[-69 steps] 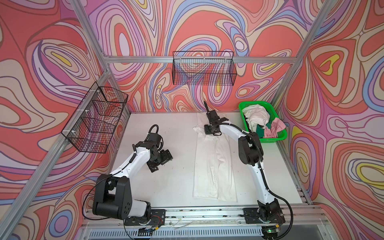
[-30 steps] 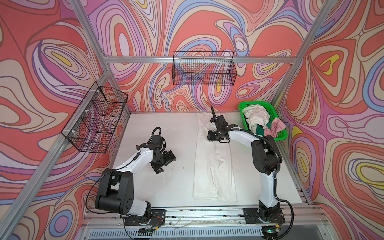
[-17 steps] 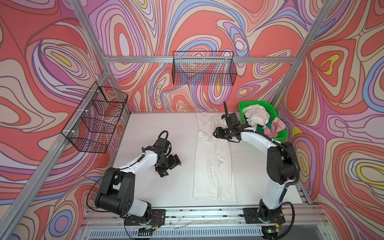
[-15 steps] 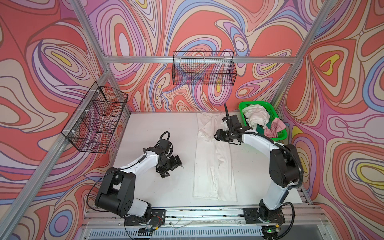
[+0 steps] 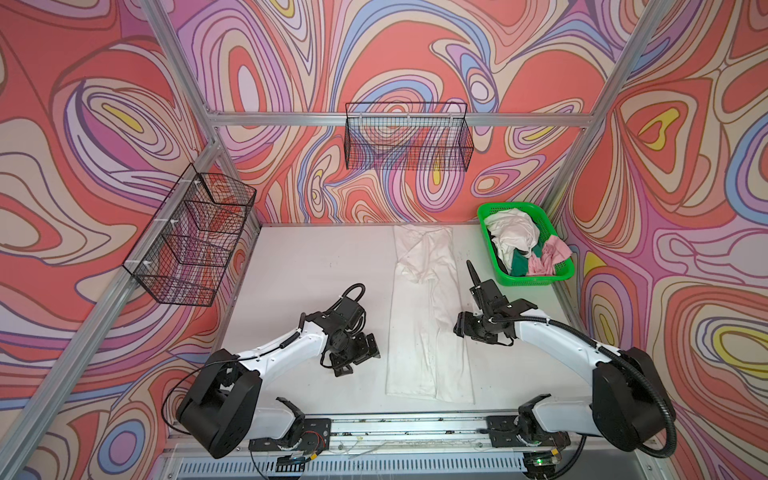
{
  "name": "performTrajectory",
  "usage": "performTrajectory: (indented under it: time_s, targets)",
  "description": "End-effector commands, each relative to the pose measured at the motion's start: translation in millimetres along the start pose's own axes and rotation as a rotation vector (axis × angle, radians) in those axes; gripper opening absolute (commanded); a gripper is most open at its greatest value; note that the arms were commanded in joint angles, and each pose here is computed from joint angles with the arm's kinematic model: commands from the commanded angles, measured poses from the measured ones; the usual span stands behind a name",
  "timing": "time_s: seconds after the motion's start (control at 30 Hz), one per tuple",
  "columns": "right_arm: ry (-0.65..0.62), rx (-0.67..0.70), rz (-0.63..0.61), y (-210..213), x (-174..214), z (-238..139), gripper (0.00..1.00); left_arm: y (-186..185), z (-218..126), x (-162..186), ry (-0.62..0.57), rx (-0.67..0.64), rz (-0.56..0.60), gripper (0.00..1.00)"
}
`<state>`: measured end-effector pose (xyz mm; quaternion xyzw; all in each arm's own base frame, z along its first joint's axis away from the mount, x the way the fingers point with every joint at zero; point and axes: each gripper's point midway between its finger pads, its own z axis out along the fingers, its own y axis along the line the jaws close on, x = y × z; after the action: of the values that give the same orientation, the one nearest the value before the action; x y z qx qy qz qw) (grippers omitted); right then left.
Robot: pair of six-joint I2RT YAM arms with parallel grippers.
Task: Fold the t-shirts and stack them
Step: 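Move both grippers to the strip end nearest the robot and grasp it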
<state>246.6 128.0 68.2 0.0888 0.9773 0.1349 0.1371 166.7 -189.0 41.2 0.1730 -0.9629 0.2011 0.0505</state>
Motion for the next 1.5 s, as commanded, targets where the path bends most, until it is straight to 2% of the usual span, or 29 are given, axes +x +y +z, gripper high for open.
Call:
performTrajectory:
  time_s: [0.0, 0.27, 0.53, 0.73, 1.07, 1.17, 1.33, 1.47]
  targets:
    - [0.018, 0.073, 0.039, -4.6, 29.1, -11.9, 0.68, 3.9, 5.7, 16.7, 0.038, -0.020, -0.032, 0.90]
    - [0.146, 0.125, 0.116, -19.0, 111.8, -4.6, 0.63, -3.3, 22.3, 38.0, 0.074, -0.056, 0.019, 0.82]
    - [0.162, 0.186, 0.145, -34.5, 132.6, -16.0, 0.61, -16.9, 35.4, 47.1, 0.095, -0.075, 0.057, 0.82]
    - [0.214, 0.174, 0.145, -30.8, 155.7, -7.9, 0.50, -21.1, 46.1, 56.5, 0.117, -0.099, 0.081, 0.77]
    - [0.237, 0.210, 0.133, -42.9, 174.8, 5.8, 0.37, -19.9, 60.3, 62.5, 0.133, -0.122, 0.095, 0.56]
    - [0.238, 0.188, 0.124, -37.6, 174.1, 10.1, 0.27, -19.1, 62.8, 61.5, 0.134, -0.131, 0.097, 0.47]
    - [0.251, 0.156, 0.131, -34.4, 178.0, 15.7, 0.17, -18.6, 63.7, 62.1, 0.135, -0.130, 0.099, 0.36]
    - [0.230, 0.141, 0.117, -27.7, 171.2, 11.7, 0.04, -18.8, 61.5, 61.4, 0.124, -0.124, 0.100, 0.14]
